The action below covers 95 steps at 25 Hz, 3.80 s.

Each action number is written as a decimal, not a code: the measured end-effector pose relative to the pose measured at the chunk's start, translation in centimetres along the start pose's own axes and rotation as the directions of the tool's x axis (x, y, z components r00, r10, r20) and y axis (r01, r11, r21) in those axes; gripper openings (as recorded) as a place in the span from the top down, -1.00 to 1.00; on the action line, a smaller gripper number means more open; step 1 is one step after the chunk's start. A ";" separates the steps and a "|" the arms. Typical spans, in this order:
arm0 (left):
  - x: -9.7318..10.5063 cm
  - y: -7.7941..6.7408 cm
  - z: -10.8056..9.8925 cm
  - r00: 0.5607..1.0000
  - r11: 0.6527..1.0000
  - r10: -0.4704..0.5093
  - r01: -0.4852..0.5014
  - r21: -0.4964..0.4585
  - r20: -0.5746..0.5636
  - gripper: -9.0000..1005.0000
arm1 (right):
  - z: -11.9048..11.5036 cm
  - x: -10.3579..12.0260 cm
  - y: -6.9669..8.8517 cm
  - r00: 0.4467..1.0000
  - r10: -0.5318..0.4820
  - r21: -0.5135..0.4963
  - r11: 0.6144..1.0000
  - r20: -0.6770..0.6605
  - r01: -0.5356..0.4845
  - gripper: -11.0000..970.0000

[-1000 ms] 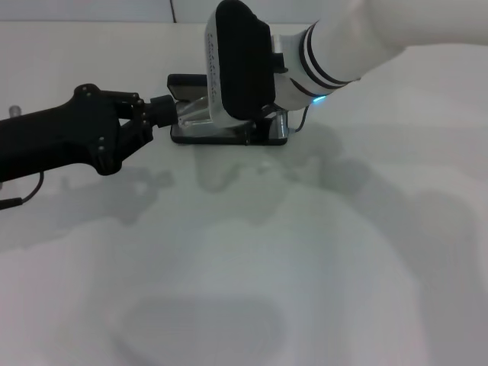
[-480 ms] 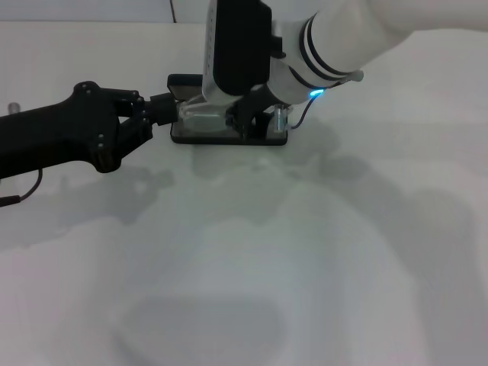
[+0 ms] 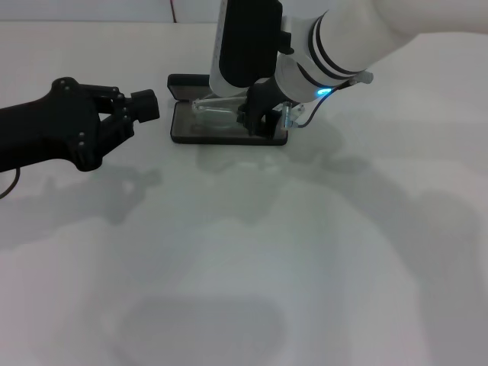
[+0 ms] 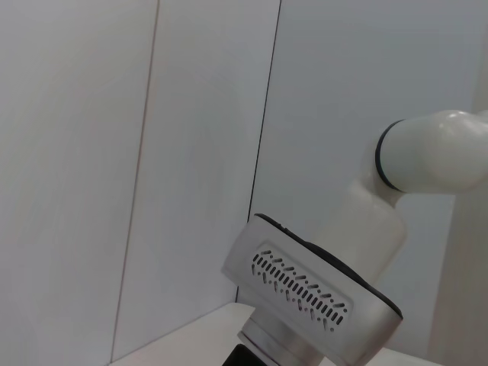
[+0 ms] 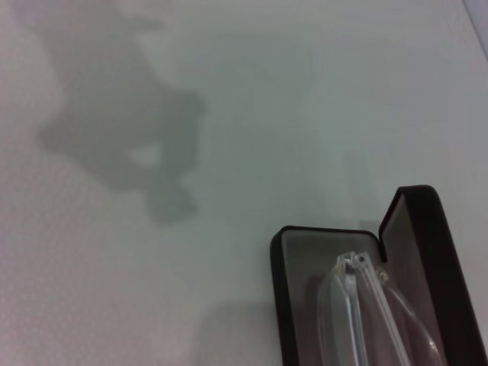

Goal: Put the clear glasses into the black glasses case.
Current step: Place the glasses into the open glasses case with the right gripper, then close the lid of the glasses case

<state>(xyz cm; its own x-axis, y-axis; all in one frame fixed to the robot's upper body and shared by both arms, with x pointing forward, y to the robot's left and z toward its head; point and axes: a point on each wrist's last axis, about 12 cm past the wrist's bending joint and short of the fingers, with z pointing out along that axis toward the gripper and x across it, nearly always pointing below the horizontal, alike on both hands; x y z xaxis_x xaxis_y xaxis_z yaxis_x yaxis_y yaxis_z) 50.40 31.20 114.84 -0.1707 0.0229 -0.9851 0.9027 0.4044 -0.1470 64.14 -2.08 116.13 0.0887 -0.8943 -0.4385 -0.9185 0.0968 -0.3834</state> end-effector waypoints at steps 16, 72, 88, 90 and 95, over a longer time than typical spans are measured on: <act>0.0 0.0 0.1 1.000 1.000 -0.003 0.003 0.004 -0.007 0.73 | -0.1 0.3 -0.2 0.999 0.053 -0.001 0.999 0.011 -0.053 0.82; -0.2 0.2 0.4 1.000 1.000 0.000 0.000 0.007 -0.006 0.71 | 0.3 0.4 -0.1 0.987 0.152 -0.023 0.988 0.046 -0.151 0.76; -0.4 0.3 -0.3 1.000 1.000 0.006 -0.005 -0.026 0.019 0.70 | -0.4 0.1 1.2 0.974 0.162 -0.034 0.987 0.160 -0.159 0.72; -0.7 0.6 -0.7 0.999 0.999 0.012 -0.010 -0.048 0.041 0.70 | -1.1 0.5 1.5 0.957 0.195 -0.037 0.981 0.216 -0.192 0.72; -2.3 2.4 0.2 0.995 0.994 0.017 -0.006 -0.109 0.099 0.70 | -4.1 5.8 2.8 0.860 0.340 -0.006 0.931 0.380 -0.366 0.72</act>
<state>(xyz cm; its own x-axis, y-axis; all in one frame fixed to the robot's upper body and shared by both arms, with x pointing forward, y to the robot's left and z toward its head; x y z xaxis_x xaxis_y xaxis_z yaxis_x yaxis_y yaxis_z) 53.08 31.93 116.72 -0.1153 -0.0611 -0.9914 0.8553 0.5014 -0.1304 60.51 -8.75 115.82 -0.0897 -0.5702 -0.8166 -0.8896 0.4146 -0.1917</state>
